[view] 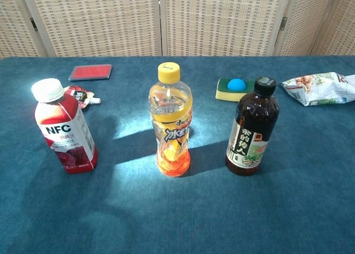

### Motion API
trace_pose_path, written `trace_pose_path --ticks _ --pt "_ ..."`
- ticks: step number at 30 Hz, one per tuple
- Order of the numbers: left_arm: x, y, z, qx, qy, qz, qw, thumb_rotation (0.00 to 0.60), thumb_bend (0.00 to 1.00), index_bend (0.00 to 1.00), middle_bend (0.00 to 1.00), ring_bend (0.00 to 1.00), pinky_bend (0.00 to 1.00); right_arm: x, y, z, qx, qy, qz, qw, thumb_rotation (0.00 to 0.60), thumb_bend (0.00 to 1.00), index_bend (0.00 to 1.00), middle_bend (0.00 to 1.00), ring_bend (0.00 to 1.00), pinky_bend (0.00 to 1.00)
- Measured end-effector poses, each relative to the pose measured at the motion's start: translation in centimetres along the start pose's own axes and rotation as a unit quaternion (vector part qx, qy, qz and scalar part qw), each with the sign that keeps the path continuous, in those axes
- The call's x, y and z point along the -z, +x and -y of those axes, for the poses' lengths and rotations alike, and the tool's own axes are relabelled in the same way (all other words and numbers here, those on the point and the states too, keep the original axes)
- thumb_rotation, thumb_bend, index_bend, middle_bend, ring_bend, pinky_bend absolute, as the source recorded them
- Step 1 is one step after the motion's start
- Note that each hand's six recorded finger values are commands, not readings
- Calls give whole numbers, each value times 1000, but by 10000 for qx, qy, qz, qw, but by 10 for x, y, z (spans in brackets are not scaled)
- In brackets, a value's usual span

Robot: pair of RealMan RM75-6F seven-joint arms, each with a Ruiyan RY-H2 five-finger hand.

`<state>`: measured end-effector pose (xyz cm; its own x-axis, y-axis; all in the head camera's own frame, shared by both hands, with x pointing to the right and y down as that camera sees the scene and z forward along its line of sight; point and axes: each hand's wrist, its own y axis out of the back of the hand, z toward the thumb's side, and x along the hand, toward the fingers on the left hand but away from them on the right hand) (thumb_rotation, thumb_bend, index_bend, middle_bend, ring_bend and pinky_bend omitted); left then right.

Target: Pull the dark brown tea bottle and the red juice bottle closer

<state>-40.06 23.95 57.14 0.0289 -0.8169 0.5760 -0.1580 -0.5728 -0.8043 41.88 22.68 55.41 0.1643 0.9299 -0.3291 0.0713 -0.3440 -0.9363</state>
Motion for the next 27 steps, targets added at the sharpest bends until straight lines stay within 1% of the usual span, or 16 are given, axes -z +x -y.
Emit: trace_pose_path --ticks 4,9,12,15,16,19,23,27 --pt "5 -17 -4 -137 282 -27 9995 600 65 5 0 22 279 7 -3 -4 110 148 242 9995 600 270 598 499 456 522" --pt "10 -30 -8 -219 567 -56 9981 600 65 17 0 20 274 15 -3 -6 109 232 465 9986 600 270 598 490 444 522" --pt "9 -35 -16 -430 575 -6 9974 600 65 69 0 25 274 20 -2 -7 49 250 614 9978 600 271 598 487 439 522" --pt "6 -39 -23 -741 489 87 9960 600 65 135 0 55 274 25 -2 -9 -10 240 704 9972 600 271 598 487 439 522" --pt "6 -40 -24 -851 457 115 9953 600 65 147 0 60 274 27 -2 -10 -26 228 723 9971 600 270 598 487 439 522" --pt "8 -44 -25 -992 424 99 9941 600 65 161 0 66 274 30 -2 -11 -66 181 752 9970 600 270 598 487 439 522" --pt "11 -42 -26 -1031 424 31 9938 600 65 163 0 68 274 30 -1 -12 -113 157 749 9970 600 270 598 487 439 521" --pt "13 -40 -23 -951 434 -5 9945 600 65 167 2 69 274 28 -1 -10 -136 167 709 9973 600 271 598 487 439 522"
